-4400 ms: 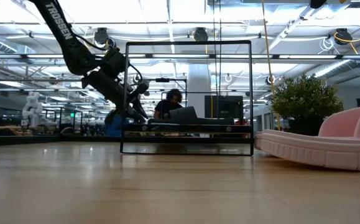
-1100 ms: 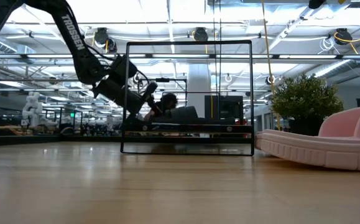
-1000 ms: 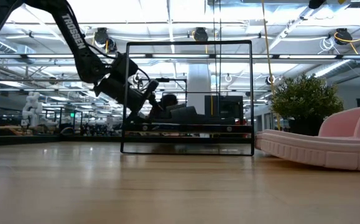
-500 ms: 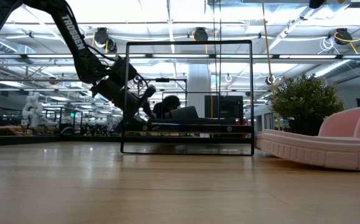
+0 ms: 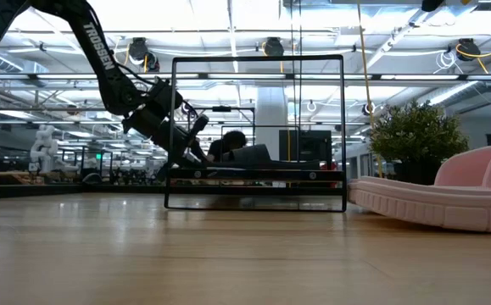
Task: Pick and place slides into the shelf
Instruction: Adjust the black slides on the shelf
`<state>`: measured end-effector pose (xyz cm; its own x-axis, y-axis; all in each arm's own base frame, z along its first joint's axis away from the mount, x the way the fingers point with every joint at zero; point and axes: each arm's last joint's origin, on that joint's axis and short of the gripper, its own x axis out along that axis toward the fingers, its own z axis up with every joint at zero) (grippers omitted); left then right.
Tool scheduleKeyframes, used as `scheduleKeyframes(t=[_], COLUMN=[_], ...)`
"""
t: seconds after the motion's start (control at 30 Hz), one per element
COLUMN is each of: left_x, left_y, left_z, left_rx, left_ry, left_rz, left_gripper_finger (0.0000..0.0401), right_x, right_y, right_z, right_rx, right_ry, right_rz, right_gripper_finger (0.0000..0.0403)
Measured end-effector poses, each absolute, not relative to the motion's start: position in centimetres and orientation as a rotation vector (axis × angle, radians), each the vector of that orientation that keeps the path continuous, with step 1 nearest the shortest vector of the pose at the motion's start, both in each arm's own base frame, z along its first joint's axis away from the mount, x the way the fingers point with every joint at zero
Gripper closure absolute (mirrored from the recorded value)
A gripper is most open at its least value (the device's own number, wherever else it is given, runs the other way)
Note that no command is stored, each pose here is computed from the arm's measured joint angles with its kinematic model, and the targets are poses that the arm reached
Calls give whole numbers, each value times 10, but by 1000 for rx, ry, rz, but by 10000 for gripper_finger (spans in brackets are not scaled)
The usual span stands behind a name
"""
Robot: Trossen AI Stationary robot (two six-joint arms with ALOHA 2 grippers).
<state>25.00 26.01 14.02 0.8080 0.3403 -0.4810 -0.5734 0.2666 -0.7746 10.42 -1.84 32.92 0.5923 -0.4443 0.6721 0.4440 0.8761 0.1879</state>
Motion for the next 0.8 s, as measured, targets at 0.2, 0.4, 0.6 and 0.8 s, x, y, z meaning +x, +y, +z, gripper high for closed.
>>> scheduleKeyframes(t=[0.2,0.4,0.6,0.8], left_x=[248,250,250,252], left_y=[263,263,262,261], left_z=[142,144,144,145], left_rx=[-1151,-1136,-1125,-1105], left_ry=[213,203,209,208], left_rz=[608,585,568,546], left_gripper_finger=[387,388,388,389], right_x=[104,106,108,110], right_y=[-18,-19,-19,-19], right_z=[329,329,328,327], right_rx=[8,13,11,10], right_ry=[-783,-779,-768,-763], right_rz=[-513,-511,-511,-511], right_gripper_finger=[206,206,206,206])
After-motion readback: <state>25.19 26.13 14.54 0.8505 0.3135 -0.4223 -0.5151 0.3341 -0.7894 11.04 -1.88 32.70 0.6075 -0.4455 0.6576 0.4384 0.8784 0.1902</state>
